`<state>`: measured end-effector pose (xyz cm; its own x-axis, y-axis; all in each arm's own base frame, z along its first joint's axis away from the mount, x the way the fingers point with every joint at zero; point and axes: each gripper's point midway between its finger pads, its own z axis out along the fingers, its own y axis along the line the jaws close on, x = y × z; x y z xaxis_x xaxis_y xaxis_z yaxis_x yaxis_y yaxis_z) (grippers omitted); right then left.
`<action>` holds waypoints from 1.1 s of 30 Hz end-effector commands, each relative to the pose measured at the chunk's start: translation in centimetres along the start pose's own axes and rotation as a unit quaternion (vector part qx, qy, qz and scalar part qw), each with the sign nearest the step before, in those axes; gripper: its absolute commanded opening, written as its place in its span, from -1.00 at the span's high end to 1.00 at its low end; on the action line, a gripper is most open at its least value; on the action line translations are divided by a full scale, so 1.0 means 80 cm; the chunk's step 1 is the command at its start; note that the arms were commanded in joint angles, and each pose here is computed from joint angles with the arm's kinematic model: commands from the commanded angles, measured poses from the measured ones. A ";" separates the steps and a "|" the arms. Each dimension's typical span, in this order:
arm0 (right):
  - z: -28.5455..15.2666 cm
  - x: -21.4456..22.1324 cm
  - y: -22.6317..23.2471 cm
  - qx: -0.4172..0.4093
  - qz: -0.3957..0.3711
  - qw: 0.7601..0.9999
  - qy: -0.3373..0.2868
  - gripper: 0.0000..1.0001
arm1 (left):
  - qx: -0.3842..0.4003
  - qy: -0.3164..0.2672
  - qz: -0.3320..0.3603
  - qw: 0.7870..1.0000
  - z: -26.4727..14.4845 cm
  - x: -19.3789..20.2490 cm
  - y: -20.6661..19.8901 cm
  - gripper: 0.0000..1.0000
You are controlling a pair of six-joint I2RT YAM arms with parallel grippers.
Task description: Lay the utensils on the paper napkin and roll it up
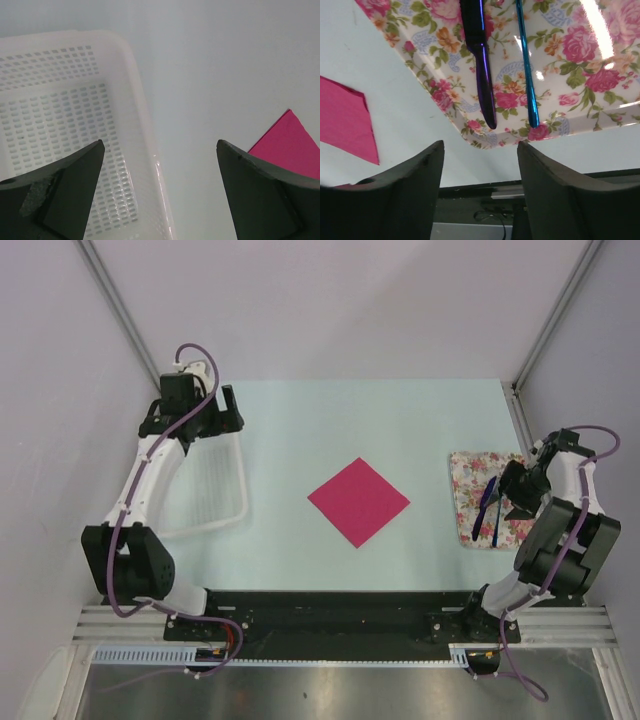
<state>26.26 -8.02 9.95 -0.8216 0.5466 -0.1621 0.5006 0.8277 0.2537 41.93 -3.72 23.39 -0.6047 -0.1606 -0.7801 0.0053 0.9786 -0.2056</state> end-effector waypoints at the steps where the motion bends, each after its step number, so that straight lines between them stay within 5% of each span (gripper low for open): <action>1: 0.016 -0.023 0.001 0.018 0.002 1.000 -0.023 -0.17 | 0.010 -0.005 -0.019 1.000 0.002 -0.009 -0.010 -1.00; 11: 0.039 -0.051 -0.003 0.124 -0.032 0.990 -0.062 0.11 | 0.000 0.018 -0.040 0.999 0.018 0.002 -0.006 -0.99; 33: 0.099 -0.048 0.010 0.130 -0.066 0.989 -0.035 0.28 | -0.008 0.031 -0.047 0.998 0.028 0.018 0.000 -0.99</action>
<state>31.38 -7.87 4.04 -0.8722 0.4304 -0.2323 0.4418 0.8971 0.0034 42.41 -4.03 20.10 -0.6742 -0.2325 -0.7010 -0.0661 0.9643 -0.2563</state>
